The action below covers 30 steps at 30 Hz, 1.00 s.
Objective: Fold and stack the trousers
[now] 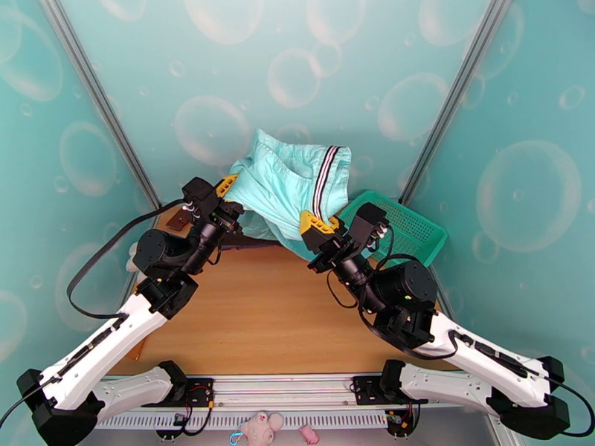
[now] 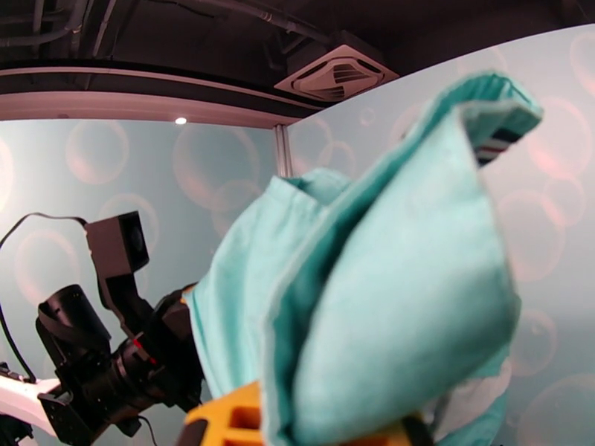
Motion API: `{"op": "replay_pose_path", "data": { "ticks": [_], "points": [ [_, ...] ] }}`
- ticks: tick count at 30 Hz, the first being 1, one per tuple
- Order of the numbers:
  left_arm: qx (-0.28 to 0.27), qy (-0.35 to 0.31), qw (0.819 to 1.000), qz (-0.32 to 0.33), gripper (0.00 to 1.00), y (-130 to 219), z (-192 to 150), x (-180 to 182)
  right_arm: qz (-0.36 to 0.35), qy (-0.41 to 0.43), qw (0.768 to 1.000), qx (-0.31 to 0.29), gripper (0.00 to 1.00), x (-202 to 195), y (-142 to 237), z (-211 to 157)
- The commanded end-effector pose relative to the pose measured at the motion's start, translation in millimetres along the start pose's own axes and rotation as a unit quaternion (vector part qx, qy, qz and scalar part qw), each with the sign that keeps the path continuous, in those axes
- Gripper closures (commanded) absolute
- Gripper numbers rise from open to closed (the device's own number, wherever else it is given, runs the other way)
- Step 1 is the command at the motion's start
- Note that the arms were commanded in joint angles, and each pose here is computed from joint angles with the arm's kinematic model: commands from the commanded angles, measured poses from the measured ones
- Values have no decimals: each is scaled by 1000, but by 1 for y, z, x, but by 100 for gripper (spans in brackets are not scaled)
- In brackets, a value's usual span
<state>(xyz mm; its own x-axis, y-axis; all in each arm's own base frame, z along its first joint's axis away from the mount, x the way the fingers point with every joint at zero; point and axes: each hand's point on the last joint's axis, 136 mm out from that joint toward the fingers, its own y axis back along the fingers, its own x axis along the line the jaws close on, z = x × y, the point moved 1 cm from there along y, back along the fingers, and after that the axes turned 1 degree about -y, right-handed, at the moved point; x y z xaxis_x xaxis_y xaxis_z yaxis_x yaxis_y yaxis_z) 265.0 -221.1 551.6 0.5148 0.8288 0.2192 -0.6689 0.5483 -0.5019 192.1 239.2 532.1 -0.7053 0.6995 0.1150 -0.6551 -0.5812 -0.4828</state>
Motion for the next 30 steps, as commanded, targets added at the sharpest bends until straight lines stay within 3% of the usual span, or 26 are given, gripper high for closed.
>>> {"op": "replay_pose_path", "data": {
  "ticks": [1, 13, 23, 27, 30],
  "points": [
    [-185, 14, 969, 162, 100, 44, 143, 87, -54, 16, 998, -17, 100, -23, 16, 16],
    [-160, -33, 960, 226, 100, 40, 178, 126, -61, 23, 998, -19, 100, -26, 18, 12],
    [-172, -43, 953, 247, 100, 48, 208, 140, -90, 38, 995, -22, 100, -36, 22, 11],
    [-127, -48, 961, 239, 100, 46, 184, 137, -158, 30, 987, 7, 100, -62, 26, 1],
    [-55, -44, 978, 194, 100, 43, 124, 118, -251, -10, 968, 26, 100, -101, 44, -19]
  ]
}}
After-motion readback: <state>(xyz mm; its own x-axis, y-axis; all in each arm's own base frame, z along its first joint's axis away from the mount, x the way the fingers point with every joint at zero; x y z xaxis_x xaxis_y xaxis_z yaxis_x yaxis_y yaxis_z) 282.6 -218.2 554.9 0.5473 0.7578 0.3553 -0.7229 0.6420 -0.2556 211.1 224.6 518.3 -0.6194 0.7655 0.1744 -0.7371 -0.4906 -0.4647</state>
